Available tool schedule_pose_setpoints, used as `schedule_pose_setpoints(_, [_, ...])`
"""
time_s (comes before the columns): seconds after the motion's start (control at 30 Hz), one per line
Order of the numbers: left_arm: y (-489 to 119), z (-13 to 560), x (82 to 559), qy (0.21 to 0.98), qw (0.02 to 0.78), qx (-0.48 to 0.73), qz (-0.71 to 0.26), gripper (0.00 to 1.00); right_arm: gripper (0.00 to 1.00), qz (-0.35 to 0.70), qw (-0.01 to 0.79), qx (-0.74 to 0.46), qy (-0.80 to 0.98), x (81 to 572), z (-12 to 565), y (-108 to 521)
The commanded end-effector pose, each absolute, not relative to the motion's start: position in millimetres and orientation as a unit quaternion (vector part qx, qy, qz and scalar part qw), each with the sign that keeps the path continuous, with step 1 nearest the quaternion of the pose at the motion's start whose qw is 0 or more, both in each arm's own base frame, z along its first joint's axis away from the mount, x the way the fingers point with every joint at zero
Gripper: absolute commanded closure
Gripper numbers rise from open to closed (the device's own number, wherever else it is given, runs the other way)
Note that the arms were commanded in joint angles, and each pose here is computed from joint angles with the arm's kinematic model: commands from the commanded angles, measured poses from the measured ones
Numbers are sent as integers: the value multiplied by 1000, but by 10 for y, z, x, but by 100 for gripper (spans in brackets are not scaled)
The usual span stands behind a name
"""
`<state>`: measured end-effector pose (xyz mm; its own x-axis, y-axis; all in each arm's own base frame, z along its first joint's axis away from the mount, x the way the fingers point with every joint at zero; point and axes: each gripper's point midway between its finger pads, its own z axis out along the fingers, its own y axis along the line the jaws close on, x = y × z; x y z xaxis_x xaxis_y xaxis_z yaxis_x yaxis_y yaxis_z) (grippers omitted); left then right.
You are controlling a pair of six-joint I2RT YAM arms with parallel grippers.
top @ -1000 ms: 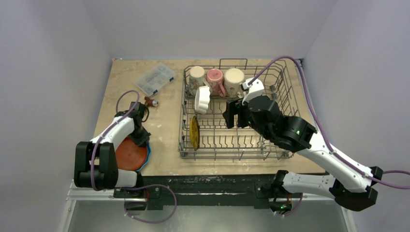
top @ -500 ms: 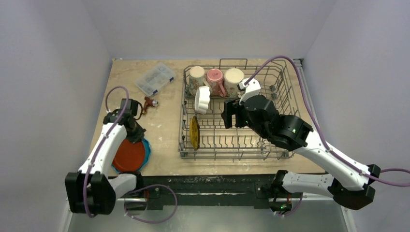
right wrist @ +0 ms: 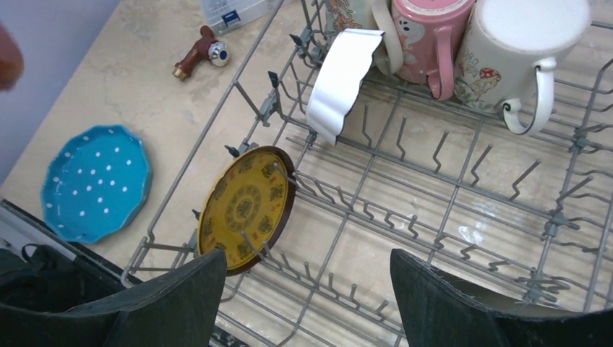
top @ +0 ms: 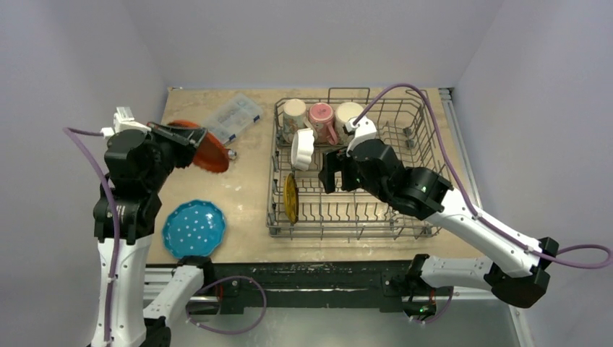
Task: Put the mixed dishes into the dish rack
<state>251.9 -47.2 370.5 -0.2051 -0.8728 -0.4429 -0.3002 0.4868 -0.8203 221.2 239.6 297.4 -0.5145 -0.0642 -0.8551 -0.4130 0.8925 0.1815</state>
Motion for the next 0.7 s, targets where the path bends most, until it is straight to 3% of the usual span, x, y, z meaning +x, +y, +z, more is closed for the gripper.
schedule_pose_setpoints(0.0, [-1172, 5122, 2581, 598, 543, -245, -536, 100, 16, 255, 482, -101, 832, 2237, 3328, 2517])
schedule_pose_setpoints(0.23, [-1965, 6281, 2008, 434, 524, -2, -733, 100, 10, 443, 427, -49, 787, 2352, 3764, 2478])
schedule_pose_setpoints(0.47, [-2195, 6655, 1612, 311, 480, 96, -815, 100, 8, 629, 397, -28, 668, 2197, 4557, 2467])
schedule_pose_setpoints(0.67, [-2216, 6781, 1462, 271, 464, 122, -834, 100, 5, 773, 369, 12, 515, 1998, 5219, 2342])
